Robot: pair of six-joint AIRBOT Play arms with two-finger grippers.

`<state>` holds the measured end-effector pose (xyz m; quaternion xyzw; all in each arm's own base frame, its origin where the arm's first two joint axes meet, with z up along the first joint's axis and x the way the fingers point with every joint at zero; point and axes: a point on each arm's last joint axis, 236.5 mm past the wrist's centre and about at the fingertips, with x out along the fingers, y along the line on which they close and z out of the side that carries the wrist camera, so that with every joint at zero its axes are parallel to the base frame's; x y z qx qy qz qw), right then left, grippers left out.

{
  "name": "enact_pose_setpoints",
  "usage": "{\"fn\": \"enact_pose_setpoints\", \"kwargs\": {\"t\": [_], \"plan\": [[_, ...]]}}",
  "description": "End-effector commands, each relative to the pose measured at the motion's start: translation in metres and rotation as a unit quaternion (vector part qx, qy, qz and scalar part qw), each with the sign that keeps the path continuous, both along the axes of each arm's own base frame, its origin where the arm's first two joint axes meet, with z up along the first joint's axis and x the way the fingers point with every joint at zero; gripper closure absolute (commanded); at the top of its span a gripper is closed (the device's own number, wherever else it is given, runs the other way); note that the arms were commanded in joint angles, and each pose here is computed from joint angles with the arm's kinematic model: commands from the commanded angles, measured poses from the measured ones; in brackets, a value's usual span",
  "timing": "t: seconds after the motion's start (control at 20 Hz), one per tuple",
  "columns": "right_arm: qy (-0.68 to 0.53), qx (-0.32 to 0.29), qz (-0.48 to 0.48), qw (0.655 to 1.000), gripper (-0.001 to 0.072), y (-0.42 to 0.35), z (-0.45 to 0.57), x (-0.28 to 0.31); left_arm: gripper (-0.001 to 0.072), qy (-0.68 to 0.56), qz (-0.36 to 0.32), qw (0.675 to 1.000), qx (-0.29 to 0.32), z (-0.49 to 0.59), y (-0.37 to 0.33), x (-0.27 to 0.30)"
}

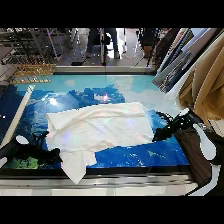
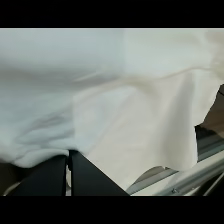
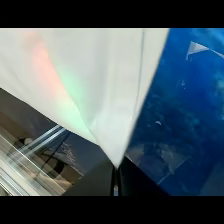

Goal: Fold the clothes and pants, and hang the long-sleeved shirts on hangers.

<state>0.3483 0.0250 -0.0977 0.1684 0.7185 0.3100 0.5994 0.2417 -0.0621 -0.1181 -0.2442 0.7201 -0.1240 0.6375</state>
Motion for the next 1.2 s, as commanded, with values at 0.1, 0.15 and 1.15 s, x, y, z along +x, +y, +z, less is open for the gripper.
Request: {"fn": "enact_pose_setpoints", "kwargs": {"t": [0.1,0.15,1.15], "plan": [[0.007,0.05,0.011,0.999,0.0699,0.016,0.025,-0.007,0.0701,-0.01,-0.032,0.998,-0.053,0.025,-0.011,-0.01],[0.002,0.053,0.021,0.998,0.07,0.017,0.034,-0.01,0.0701,-0.022,-0.027,0.997,-0.071,0.037,-0.01,-0.009],[-0.178,0.028,-0.17,0.969,0.0703,0.026,0.118,0.056,0.0702,-0.307,0.303,0.866,-0.252,0.196,0.092,0.134]]}}
